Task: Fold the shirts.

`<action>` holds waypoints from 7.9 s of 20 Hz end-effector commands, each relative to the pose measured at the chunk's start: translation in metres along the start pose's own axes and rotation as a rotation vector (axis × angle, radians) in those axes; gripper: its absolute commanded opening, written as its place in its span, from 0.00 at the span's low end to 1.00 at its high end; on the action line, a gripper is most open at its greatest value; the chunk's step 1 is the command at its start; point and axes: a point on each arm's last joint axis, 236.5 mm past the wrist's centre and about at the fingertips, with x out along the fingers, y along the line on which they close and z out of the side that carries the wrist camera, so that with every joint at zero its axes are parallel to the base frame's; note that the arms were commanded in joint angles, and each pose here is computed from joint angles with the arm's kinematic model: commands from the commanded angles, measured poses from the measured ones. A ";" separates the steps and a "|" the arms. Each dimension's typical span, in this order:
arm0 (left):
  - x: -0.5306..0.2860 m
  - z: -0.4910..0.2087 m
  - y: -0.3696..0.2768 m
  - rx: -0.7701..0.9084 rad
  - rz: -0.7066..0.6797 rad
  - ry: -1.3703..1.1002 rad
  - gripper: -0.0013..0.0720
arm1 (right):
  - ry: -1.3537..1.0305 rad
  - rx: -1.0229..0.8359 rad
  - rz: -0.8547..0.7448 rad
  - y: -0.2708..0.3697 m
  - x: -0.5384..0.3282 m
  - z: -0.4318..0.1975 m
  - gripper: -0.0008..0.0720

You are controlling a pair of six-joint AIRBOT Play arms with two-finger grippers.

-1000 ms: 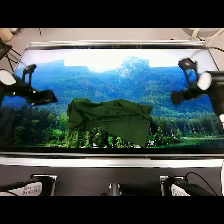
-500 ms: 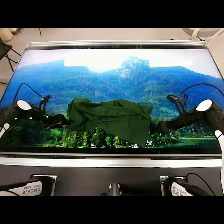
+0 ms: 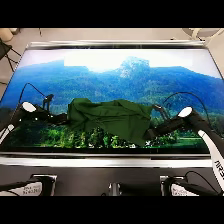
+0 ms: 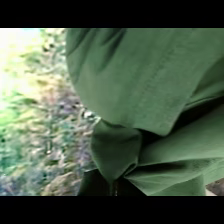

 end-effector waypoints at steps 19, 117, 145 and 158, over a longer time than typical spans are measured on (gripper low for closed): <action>-0.634 -0.034 -0.240 0.432 0.116 -1.654 0.06 | -1.229 -0.596 -1.082 0.245 -0.540 0.042 0.04; -0.635 -0.121 -0.268 0.529 0.068 -1.734 0.06 | -1.352 -0.646 -1.353 0.295 -0.570 -0.039 0.04; -0.129 0.182 -0.021 0.179 0.161 -0.420 0.06 | -0.542 -0.171 -0.805 -0.117 -0.234 0.226 0.03; -0.081 0.284 -0.001 0.157 0.171 -0.587 0.06 | -0.686 -0.119 -0.794 -0.172 -0.192 0.273 0.03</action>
